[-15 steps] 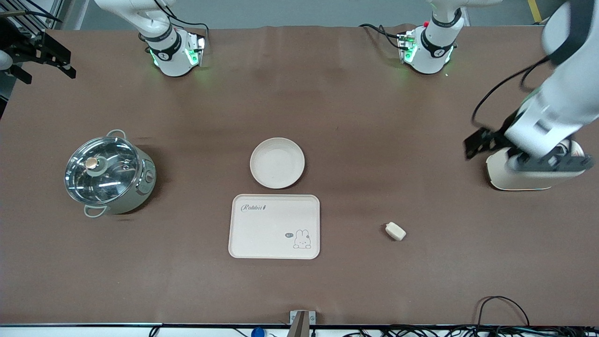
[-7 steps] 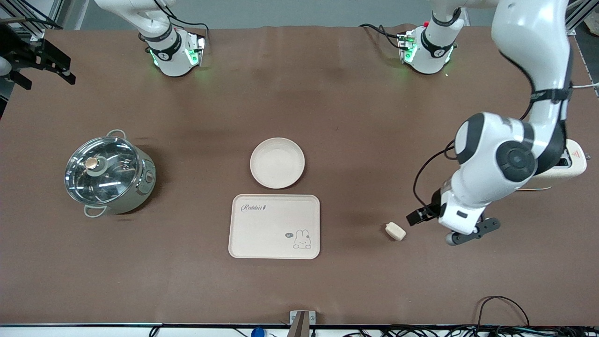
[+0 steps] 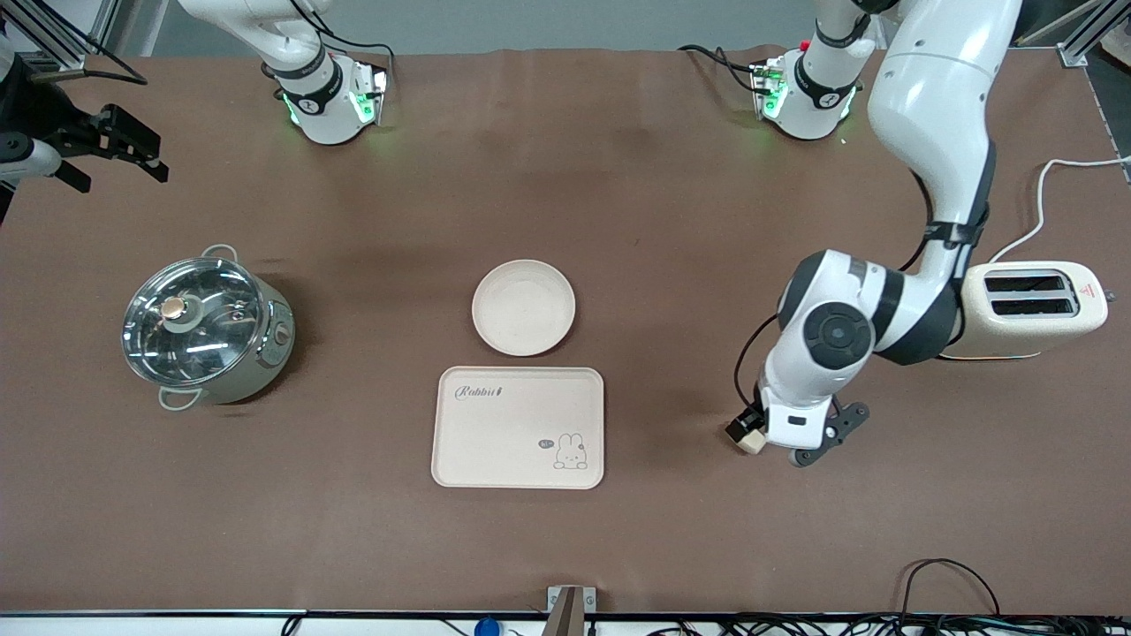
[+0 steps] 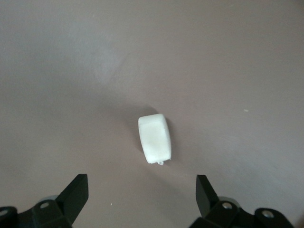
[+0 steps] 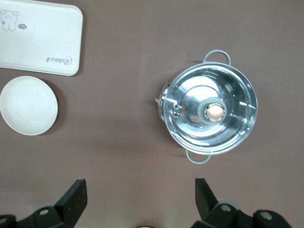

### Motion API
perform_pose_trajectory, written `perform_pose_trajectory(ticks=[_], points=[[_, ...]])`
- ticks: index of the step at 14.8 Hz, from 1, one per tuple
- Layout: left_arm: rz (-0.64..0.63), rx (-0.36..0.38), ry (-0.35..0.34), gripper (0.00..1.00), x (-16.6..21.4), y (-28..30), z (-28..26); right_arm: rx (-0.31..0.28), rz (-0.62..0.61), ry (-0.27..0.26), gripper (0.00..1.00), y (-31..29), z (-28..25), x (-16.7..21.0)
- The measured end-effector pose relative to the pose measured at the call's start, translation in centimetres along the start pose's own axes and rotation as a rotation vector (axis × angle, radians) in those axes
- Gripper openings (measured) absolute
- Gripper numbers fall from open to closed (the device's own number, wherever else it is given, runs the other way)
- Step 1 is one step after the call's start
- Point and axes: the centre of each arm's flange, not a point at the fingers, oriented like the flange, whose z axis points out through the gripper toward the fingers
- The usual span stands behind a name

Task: Place bun in plate and plate on tray
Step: 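Grasp the white bun with the left gripper and lift it, then carry the bun over the white plate while the right gripper reaches the plate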

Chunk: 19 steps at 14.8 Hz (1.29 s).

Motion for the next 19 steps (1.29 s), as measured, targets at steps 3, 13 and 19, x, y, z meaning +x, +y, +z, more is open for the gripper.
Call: perform_pose_trajectory(ticks=[3, 13, 19], points=[[-0.041, 0.005, -0.006, 0.99, 0.2, -0.1, 3.2, 0.011, -0.011, 0.015, 1.00, -0.7, 2.3, 0.8], [-0.079, -0.065, 0.002, 0.59, 1.0, 0.0, 8.7, 0.147, 0.047, -0.030, 1.00, -3.1, 11.5, 1.6], [-0.077, -0.074, 0.005, 0.10, 1.0, 0.3, 8.4, 0.150, 0.076, -0.038, 1.00, -4.9, 13.6, 1.4]])
